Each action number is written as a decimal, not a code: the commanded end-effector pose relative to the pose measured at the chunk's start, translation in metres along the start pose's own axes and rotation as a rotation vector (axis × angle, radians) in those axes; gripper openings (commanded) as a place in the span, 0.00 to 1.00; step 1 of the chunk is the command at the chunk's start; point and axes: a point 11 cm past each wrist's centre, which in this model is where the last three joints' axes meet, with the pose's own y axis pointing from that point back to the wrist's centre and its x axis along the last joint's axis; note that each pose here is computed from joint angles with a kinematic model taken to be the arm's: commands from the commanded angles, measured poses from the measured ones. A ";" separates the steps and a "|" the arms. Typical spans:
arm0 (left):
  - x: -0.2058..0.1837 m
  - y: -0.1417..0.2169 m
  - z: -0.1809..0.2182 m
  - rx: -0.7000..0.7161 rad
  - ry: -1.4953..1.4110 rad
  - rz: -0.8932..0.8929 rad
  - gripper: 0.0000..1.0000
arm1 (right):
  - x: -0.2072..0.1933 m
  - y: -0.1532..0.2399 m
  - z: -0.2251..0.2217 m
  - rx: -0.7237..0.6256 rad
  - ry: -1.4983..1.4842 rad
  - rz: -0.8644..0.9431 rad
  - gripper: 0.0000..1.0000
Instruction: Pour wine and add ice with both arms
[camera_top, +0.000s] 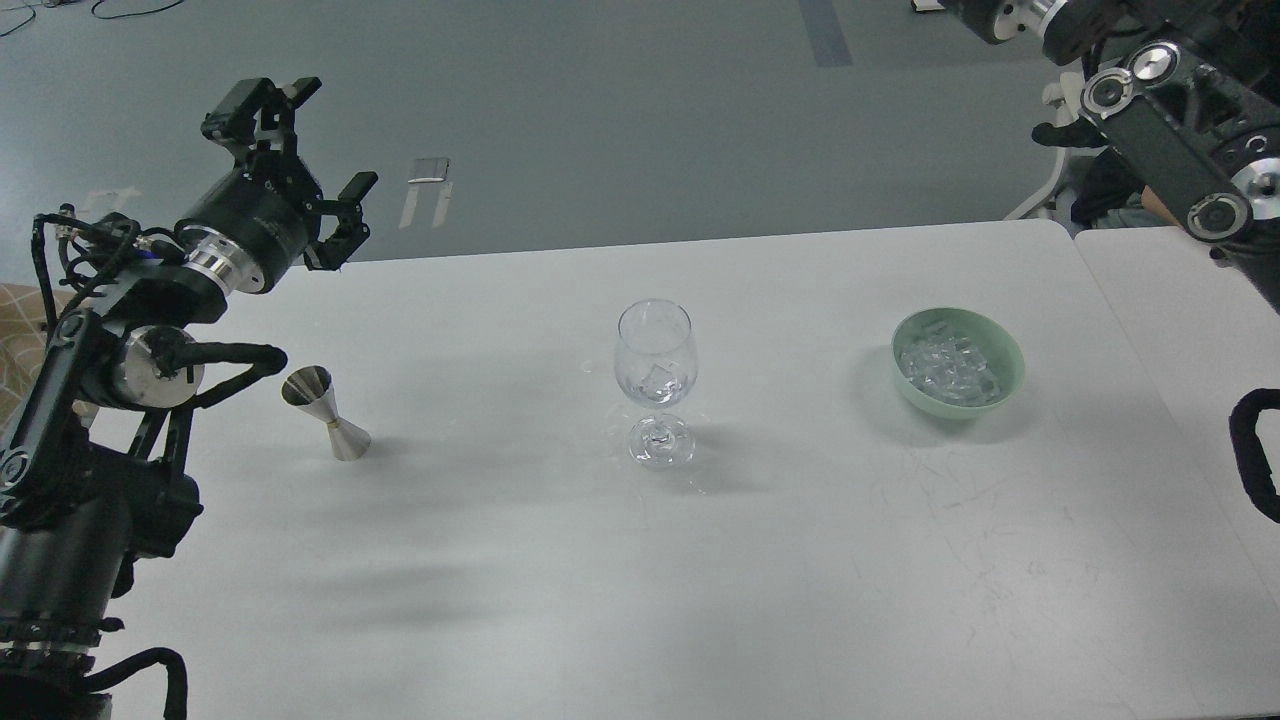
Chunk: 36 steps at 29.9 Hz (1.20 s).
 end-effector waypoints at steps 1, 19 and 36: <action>0.004 -0.002 -0.001 -0.007 0.009 0.011 0.98 | 0.007 0.001 0.017 -0.041 -0.122 0.042 1.00; 0.006 -0.030 0.022 -0.177 0.221 0.007 0.98 | 0.003 0.003 0.061 -0.127 -0.600 0.189 1.00; 0.002 -0.050 0.000 -0.073 0.267 0.055 0.98 | -0.024 0.012 0.085 -0.106 -0.935 0.282 1.00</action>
